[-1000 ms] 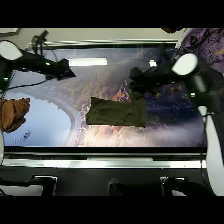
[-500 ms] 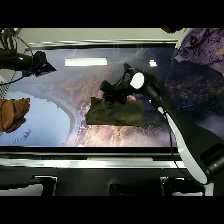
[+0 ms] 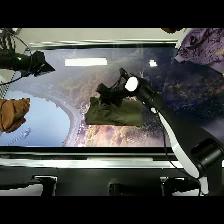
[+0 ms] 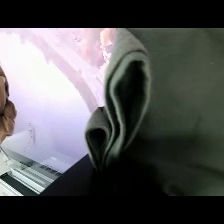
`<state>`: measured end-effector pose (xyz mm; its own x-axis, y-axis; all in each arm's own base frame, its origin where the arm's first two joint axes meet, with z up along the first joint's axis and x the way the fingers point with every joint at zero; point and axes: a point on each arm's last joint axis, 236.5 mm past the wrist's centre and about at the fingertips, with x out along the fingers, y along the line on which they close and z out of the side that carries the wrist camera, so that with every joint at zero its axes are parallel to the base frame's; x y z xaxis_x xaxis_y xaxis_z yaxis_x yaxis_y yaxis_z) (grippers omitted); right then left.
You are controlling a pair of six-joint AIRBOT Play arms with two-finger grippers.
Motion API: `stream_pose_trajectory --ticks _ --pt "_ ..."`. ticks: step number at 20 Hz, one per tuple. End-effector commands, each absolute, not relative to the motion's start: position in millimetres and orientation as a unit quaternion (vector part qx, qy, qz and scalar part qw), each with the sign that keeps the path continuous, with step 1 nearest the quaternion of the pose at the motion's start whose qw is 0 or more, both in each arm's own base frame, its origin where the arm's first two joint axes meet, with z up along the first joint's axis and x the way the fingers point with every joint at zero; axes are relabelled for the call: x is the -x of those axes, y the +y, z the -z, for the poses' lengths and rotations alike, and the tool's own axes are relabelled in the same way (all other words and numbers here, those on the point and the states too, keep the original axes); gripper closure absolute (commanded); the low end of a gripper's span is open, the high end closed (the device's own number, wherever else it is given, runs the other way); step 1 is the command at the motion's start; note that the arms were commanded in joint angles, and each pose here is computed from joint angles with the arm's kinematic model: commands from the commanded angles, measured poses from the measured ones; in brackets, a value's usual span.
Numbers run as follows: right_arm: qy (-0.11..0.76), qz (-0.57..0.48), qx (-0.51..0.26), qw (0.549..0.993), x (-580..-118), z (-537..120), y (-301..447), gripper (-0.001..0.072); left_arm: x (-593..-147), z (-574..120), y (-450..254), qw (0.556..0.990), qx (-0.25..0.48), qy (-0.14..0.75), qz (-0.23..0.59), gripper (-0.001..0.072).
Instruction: Fold the clothes and pants, and hang the long-sleeved shirts on hangers.
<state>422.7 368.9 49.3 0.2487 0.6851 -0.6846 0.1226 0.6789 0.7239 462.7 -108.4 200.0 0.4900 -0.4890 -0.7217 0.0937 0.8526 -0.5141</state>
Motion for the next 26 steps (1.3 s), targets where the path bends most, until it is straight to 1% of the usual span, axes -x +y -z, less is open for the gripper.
stream_pose_trajectory --ticks 1,5,8,9,10,11,12,13,15,16,18,20,21,24,26 --pt "0.572 -0.207 -0.349 0.713 -424.3 -43.5 382.0 0.0682 -463.5 -199.5 -108.0 0.838 0.209 0.474 0.173 0.0692" --pt "0.605 -0.198 -0.331 0.696 -412.5 -12.3 387.9 0.0681 -463.5 -199.5 -108.0 0.838 0.209 0.474 0.173 0.0692" --pt "0.606 -0.195 -0.334 0.695 -415.9 -2.5 389.6 0.0669 -463.6 -199.3 -108.0 0.838 0.209 0.474 0.173 0.0692" --pt "0.607 -0.194 -0.336 0.693 -416.4 -0.5 390.2 0.0597 -463.6 -199.3 -108.0 0.838 0.209 0.474 0.173 0.0692" --pt "0.607 -0.194 -0.336 0.693 -416.6 0.1 390.1 0.0552 -463.6 -199.3 -107.9 0.838 0.209 0.474 0.173 0.0692" --pt "0.607 -0.195 -0.337 0.693 -416.4 -0.5 390.8 0.0473 -463.6 -199.3 -107.9 0.838 0.209 0.474 0.173 0.0692" --pt "0.608 -0.200 -0.336 0.691 -415.0 -1.6 392.1 0.0375 -463.7 -199.1 -107.9 0.838 0.209 0.474 0.173 0.0692" --pt "0.607 -0.209 -0.335 0.690 -413.9 -5.5 393.2 0.0330 -463.7 -199.1 -107.9 0.838 0.209 0.474 0.173 0.0692" --pt "0.596 -0.218 -0.331 0.698 -415.1 -16.0 392.2 0.0315 -463.9 -198.4 -107.9 0.837 0.209 0.475 0.173 0.0692" --pt "0.589 -0.223 -0.327 0.705 -416.3 -23.3 390.6 0.0218 -463.9 -198.4 -107.9 0.837 0.209 0.475 0.173 0.0692" --pt "0.577 -0.228 -0.319 0.717 -419.4 -39.4 379.9 0.0203 -463.9 -198.4 -108.0 0.837 0.209 0.475 0.173 0.0692" --pt "0.571 -0.225 -0.315 0.724 -430.2 -57.4 345.9 0.0189 -463.9 -198.4 -108.0 0.837 0.209 0.475 0.173 0.0692" --pt "0.567 -0.222 -0.311 0.730 -438.0 -64.9 321.3 0.0168 -463.9 -198.4 -108.0 0.837 0.209 0.475 0.173 0.0692" --pt "0.565 -0.194 -0.295 0.746 -459.7 -74.1 219.2 0.0163 -463.9 -198.4 -108.0 0.837 0.209 0.475 0.173 0.0691" --pt "0.580 -0.161 -0.302 0.739 -463.3 -58.2 151.6 0.0163 -463.9 -198.4 -108.0 0.837 0.209 0.475 0.173 0.0691"
